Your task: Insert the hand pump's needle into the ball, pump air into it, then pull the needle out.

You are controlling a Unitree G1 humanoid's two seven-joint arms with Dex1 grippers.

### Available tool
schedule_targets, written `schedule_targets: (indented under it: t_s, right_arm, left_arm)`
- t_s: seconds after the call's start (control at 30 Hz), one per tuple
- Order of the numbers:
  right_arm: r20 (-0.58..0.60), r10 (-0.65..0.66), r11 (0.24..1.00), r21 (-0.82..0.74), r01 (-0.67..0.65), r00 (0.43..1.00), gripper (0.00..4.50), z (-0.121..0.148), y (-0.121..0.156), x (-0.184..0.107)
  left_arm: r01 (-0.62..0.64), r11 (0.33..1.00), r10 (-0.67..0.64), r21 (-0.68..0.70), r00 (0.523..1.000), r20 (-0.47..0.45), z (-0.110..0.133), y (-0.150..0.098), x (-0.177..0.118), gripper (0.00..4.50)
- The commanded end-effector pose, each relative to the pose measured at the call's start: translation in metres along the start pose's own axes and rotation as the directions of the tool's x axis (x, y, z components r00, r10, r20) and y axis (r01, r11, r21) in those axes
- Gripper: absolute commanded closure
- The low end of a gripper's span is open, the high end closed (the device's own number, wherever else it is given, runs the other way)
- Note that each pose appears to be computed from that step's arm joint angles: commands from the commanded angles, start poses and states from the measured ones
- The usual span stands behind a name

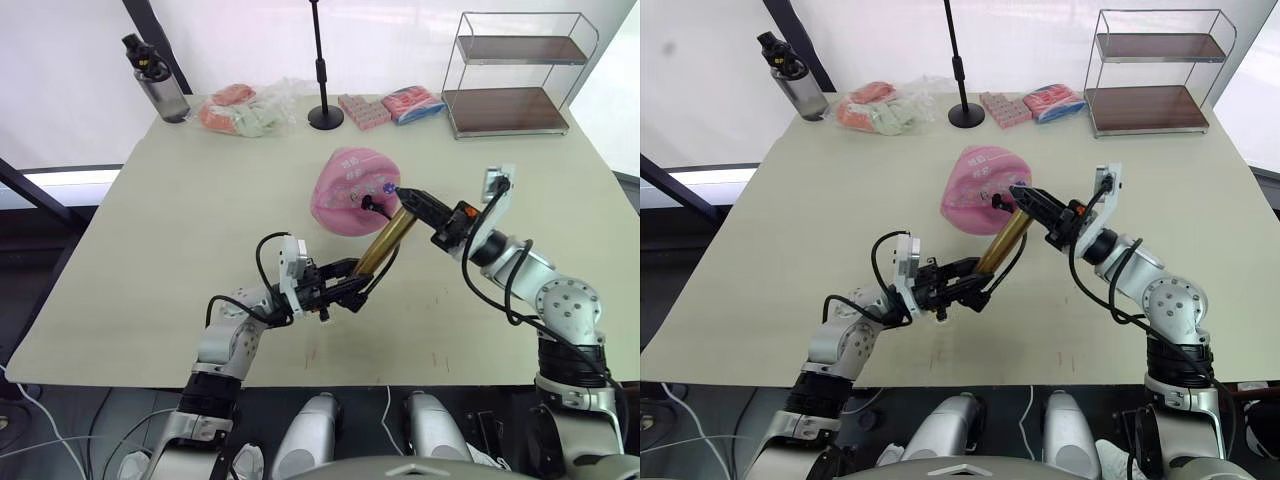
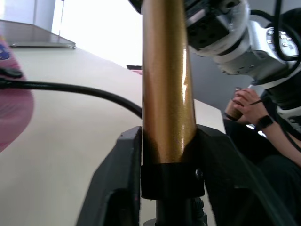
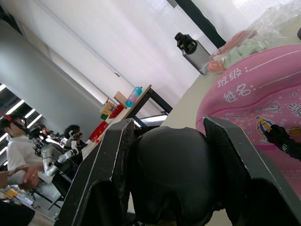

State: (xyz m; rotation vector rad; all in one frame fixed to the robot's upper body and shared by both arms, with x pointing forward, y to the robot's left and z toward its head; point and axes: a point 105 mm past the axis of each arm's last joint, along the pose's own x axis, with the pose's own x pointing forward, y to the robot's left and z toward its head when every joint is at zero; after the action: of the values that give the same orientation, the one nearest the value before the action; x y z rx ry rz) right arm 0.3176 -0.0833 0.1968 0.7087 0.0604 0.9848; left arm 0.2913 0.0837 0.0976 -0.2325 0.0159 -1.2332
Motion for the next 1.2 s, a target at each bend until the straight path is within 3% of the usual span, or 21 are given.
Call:
schedule_targets:
  t_s: [0.03,0.13,0.33,0.6,0.9,1.2]
  right_arm:
    - [0.009,0.074,0.994,-0.083,-0.073,0.997,2.68,0.009,0.019,0.006]
    - [-0.001,0.087,0.989,-0.123,-0.086,0.996,2.68,0.008,0.022,0.008]
    - [-0.102,0.139,0.938,-0.304,-0.164,0.985,2.68,0.006,0.036,0.01]
    - [-0.259,0.249,0.786,-0.508,-0.351,0.933,2.68,0.006,0.064,0.014]
    - [-0.427,0.314,0.674,-0.529,-0.516,0.848,2.68,-0.008,0.082,0.014]
    - [-0.45,0.323,0.644,-0.54,-0.542,0.832,2.68,-0.008,0.081,0.016]
  left_arm:
    - [-0.021,1.0,0.021,0.015,1.0,0.015,0.008,0.005,-0.003,1.18]
    - [-0.01,1.0,0.01,0.019,1.0,0.003,0.008,0.004,-0.004,0.06]
    - [0.087,0.995,-0.082,0.057,0.994,-0.077,0.009,-0.004,-0.011,0.06]
    - [0.191,0.973,-0.15,0.128,0.95,-0.275,0.004,0.002,-0.021,0.06]
    - [0.278,0.95,-0.209,0.146,0.906,-0.367,0.005,0.01,-0.008,0.06]
    - [0.395,0.911,-0.309,0.116,0.842,-0.442,-0.005,0.005,-0.001,0.06]
